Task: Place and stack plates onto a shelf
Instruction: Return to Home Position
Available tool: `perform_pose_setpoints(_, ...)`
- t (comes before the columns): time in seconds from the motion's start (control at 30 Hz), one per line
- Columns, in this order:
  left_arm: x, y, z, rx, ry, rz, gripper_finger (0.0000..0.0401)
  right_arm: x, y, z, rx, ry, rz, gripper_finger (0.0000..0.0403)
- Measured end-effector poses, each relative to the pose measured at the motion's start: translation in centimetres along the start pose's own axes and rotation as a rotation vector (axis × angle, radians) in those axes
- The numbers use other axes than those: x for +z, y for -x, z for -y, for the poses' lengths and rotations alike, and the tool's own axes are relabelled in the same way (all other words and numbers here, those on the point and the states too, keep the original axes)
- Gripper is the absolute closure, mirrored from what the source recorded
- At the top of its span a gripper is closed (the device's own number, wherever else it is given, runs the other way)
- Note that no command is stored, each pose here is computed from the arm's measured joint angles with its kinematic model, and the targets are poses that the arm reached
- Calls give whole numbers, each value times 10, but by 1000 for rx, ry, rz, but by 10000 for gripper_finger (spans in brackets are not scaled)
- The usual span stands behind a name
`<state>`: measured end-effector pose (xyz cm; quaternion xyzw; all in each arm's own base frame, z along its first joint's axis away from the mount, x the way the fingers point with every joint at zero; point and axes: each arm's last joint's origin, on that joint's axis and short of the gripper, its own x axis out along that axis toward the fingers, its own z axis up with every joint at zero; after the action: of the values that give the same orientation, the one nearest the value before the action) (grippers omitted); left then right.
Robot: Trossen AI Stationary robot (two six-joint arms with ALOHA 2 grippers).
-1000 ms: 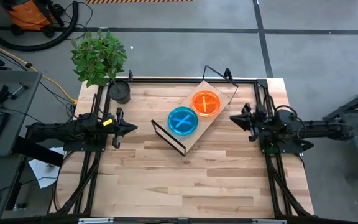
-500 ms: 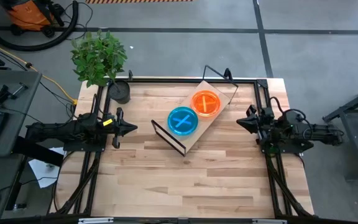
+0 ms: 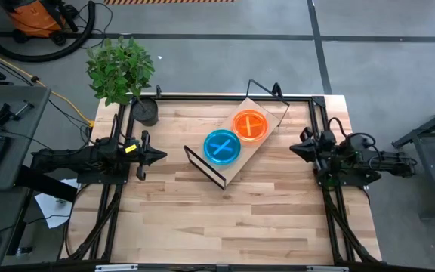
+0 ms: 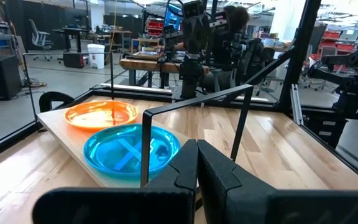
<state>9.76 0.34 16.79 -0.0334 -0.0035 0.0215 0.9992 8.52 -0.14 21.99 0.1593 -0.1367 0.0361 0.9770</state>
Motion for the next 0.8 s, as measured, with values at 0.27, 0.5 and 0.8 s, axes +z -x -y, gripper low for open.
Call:
perform_pose_setpoints(0.27, 0, 0, 0, 0, 0, 0, 401, 1, 0, -1, 38, 23, 37, 403)
perform_pose_setpoints(0.5, 0, 0, 0, 0, 0, 0, 401, -21, 0, 6, 65, -16, 46, 403)
perform_pose_setpoints(0.8, 0, 0, 0, 0, 0, 0, 401, -33, 0, 10, 29, 46, -82, 403)
